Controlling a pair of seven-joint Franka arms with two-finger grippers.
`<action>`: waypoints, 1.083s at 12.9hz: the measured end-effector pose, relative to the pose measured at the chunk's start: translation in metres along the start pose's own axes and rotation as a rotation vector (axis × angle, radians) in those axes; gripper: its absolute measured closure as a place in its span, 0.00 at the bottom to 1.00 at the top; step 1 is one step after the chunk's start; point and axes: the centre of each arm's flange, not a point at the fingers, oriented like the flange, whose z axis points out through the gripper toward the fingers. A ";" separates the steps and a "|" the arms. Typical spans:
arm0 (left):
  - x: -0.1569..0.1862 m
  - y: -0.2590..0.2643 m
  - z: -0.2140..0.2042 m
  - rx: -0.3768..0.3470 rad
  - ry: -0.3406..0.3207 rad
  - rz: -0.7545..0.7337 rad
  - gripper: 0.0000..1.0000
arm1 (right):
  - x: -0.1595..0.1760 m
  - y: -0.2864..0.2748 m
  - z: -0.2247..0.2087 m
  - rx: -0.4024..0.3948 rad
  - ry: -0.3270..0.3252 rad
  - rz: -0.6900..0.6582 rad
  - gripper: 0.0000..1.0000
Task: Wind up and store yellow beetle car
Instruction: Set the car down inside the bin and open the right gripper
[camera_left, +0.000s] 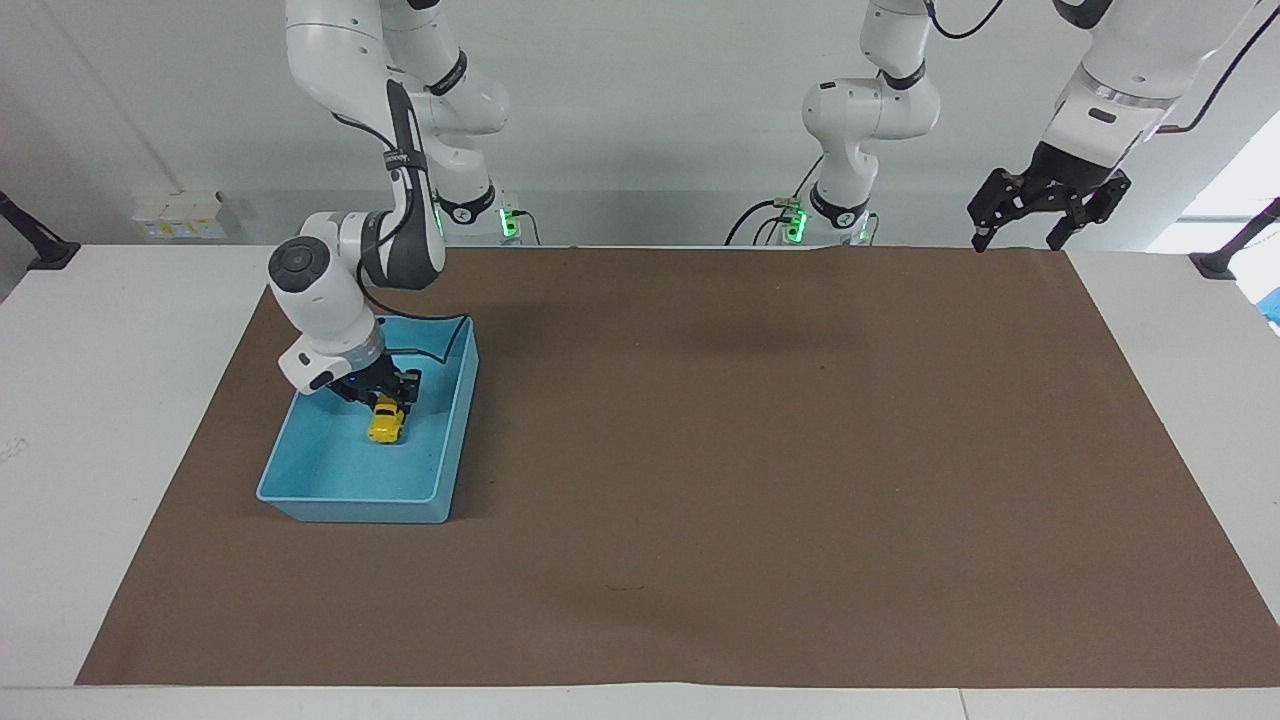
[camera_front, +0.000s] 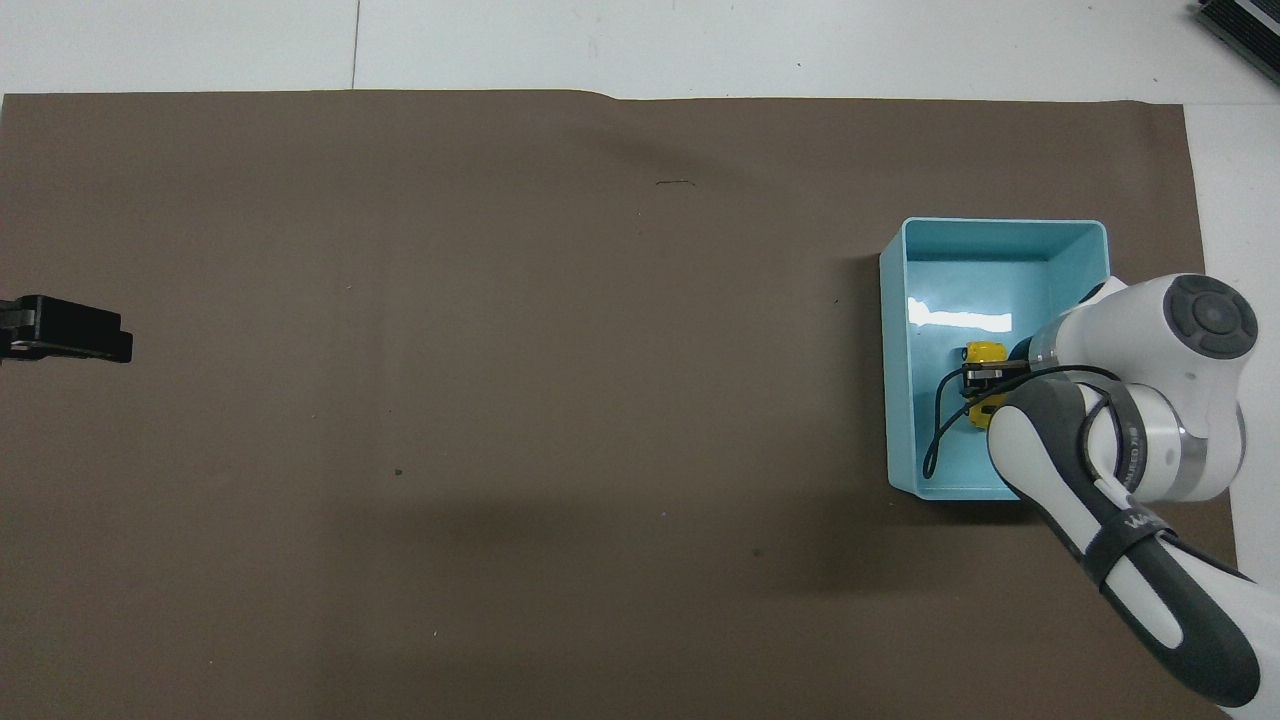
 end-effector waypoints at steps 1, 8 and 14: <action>0.000 0.000 0.000 0.000 0.000 0.000 0.00 | -0.001 0.000 0.002 0.000 0.001 0.000 0.53; 0.000 0.000 0.000 0.000 0.000 0.000 0.00 | 0.000 -0.005 0.002 0.000 0.011 -0.009 0.21; 0.000 0.000 0.000 0.000 0.000 0.000 0.00 | 0.017 -0.007 -0.059 -0.004 0.042 -0.015 0.00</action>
